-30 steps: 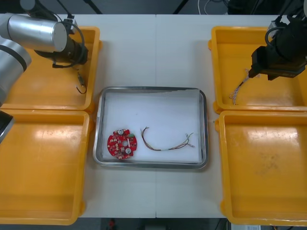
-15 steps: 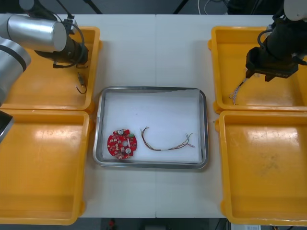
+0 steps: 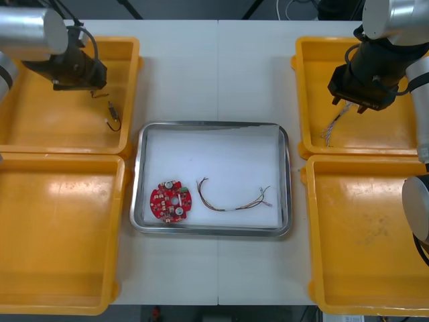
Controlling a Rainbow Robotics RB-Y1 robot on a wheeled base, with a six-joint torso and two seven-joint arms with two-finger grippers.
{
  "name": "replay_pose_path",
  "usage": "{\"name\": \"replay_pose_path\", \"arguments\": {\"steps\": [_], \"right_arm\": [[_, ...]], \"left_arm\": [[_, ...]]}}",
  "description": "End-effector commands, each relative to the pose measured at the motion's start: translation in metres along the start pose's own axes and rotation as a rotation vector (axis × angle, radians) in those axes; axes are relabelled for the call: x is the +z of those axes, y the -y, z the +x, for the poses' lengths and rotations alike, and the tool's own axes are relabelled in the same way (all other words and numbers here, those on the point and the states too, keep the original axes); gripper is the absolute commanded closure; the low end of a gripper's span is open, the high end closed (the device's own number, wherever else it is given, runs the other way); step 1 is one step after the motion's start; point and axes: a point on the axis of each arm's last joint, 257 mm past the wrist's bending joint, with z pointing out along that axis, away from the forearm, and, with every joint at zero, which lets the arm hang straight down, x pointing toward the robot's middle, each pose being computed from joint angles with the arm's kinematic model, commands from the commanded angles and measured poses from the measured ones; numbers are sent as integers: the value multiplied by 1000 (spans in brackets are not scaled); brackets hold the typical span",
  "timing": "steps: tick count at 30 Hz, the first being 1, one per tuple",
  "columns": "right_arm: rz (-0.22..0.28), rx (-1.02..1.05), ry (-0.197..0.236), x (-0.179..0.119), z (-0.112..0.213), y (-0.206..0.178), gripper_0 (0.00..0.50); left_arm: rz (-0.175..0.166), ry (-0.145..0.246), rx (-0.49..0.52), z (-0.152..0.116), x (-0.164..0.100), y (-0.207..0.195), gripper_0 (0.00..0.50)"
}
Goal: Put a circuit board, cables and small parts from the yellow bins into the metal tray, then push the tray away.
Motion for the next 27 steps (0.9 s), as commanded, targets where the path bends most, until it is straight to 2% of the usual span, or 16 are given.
{"name": "replay_pose_path", "arguments": {"steps": [1,3,7,9,13,17,21,27], "right_arm": [[-36,95,70,-10,-23,-20,0],[-31,120,75,-5,-25,-19,0],[-46,175,73,9,-26,-22,0],[-76,208,56,21,-24,-28,0],[-104,227,32,32,-19,-33,0],[-93,233,29,42,-16,-33,0],[-63,232,13,54,-7,-28,0],[-49,242,-6,62,0,-24,0]], "left_arm": [[-6,30,66,-29,-49,-38,500],[5,24,52,-32,-63,-40,500],[5,1,55,-36,-93,-43,500],[2,-15,63,-35,-107,-42,500],[2,-53,85,-29,-123,-35,500],[-10,-91,90,-21,-141,-24,500],[-7,-97,74,-11,-153,2,500],[22,-114,110,18,-157,39,500]]}}
